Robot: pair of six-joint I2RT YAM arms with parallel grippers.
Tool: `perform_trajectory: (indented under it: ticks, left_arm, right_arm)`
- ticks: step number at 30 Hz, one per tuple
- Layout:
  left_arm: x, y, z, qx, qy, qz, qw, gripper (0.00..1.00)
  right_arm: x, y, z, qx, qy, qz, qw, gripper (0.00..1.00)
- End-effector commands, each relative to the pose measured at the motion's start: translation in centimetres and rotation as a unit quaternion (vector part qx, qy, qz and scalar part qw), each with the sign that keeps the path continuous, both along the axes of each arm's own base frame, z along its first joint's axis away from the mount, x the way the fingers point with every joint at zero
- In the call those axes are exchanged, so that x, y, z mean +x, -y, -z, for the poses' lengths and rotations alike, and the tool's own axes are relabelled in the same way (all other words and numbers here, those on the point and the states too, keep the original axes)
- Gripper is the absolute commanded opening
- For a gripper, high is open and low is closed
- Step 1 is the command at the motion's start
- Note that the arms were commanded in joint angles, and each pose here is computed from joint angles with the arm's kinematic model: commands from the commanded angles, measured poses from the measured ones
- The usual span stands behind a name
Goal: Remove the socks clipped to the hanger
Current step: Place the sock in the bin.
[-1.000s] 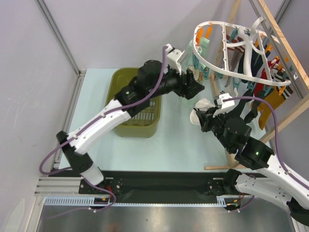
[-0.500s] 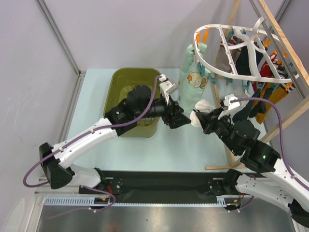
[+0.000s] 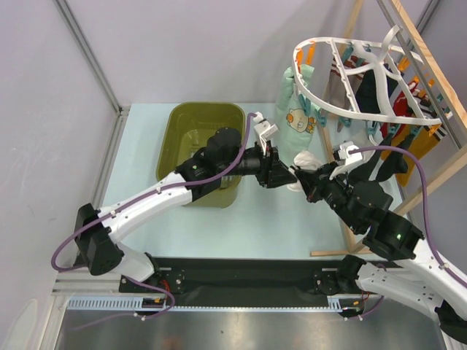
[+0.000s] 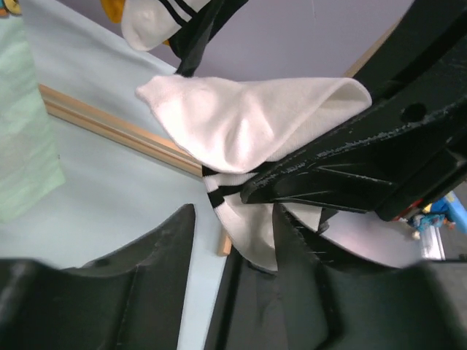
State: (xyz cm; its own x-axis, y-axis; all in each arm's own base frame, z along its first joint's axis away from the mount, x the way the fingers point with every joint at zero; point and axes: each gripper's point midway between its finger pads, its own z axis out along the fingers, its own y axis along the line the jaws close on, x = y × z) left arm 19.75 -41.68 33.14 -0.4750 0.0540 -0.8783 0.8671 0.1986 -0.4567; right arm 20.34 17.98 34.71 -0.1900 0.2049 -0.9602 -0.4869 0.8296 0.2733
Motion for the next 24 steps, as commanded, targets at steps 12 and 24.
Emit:
perform_trajectory:
  ticks: [12,24]
  left_arm:
    - [6.8,-7.9,-0.9,0.06,-0.007,-0.196,0.979,0.0]
    - [15.2,-24.8,4.0,0.187,-0.045,-0.466,0.863,0.0]
  right_arm:
    - [-0.2,1.3,-2.7,0.016,-0.009,0.023,1.0,0.64]
    - [0.2,1.8,-3.0,-0.003,-0.033,0.046,0.998,0.75]
